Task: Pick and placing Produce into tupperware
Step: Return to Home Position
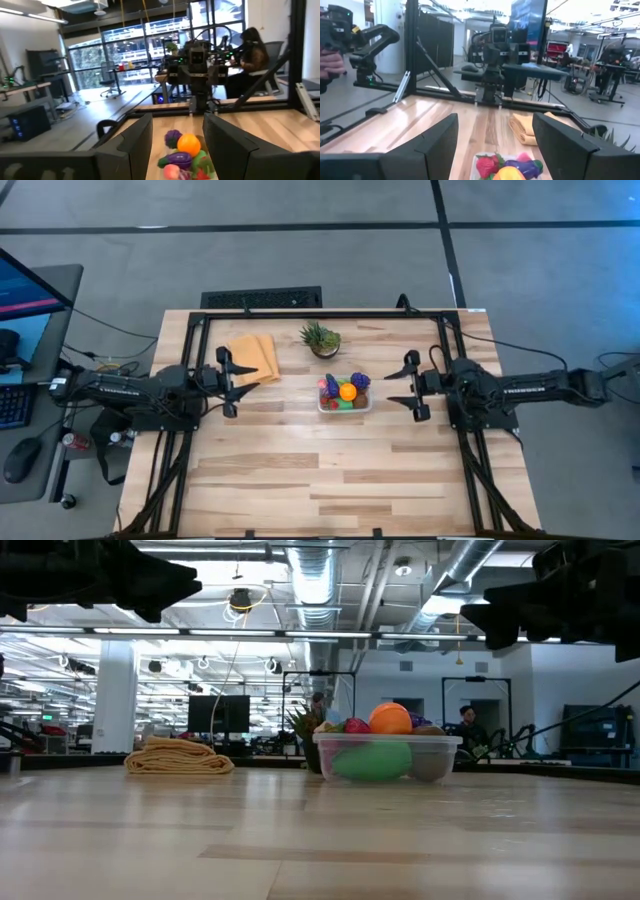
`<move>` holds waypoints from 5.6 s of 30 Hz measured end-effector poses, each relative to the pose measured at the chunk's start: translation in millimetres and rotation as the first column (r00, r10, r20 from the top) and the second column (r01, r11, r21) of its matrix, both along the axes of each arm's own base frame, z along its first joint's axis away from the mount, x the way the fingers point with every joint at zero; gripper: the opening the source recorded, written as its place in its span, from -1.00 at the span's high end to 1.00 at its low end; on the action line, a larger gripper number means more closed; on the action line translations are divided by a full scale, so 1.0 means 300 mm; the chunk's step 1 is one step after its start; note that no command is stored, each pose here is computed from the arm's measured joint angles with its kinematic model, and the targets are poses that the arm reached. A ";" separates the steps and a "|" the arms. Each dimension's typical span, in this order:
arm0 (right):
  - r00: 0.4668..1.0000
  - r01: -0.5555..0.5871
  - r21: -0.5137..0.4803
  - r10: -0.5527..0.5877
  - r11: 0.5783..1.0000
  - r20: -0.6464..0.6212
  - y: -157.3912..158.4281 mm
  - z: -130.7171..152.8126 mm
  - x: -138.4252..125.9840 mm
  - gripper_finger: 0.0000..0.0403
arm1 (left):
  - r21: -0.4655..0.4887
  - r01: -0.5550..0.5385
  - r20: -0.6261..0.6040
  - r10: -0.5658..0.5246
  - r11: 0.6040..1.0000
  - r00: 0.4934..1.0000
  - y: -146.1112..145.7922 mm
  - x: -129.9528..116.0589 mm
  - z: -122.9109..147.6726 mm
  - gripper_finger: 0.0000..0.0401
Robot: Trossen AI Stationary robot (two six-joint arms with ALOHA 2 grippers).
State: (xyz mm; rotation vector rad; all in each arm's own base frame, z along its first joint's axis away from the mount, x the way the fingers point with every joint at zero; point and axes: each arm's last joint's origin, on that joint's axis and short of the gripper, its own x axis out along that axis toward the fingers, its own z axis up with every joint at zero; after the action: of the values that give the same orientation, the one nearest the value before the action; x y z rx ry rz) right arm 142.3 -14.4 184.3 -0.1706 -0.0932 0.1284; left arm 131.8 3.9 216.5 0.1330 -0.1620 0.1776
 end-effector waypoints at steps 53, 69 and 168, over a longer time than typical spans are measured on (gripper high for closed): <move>0.980 -0.046 -0.082 0.061 0.996 0.189 0.019 0.032 -0.102 -0.24 | -0.019 0.119 -0.037 -0.120 0.993 0.992 -0.004 -0.117 -0.128 0.18; 0.974 0.073 -0.101 -0.049 0.992 0.221 0.053 0.027 -0.162 -0.24 | -0.019 0.129 -0.034 -0.129 0.991 0.991 -0.005 -0.117 -0.128 0.18; 0.984 0.120 -0.048 -0.125 0.992 -0.124 0.081 -0.044 -0.162 -0.24 | 0.001 0.135 -0.142 -0.133 0.991 0.981 -0.006 -0.114 -0.161 0.18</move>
State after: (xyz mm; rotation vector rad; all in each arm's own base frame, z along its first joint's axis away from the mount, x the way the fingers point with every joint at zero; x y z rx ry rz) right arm 93.8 9.8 171.1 -0.2078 0.0467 0.0182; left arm 97.6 2.0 168.3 0.1447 -0.0300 0.0324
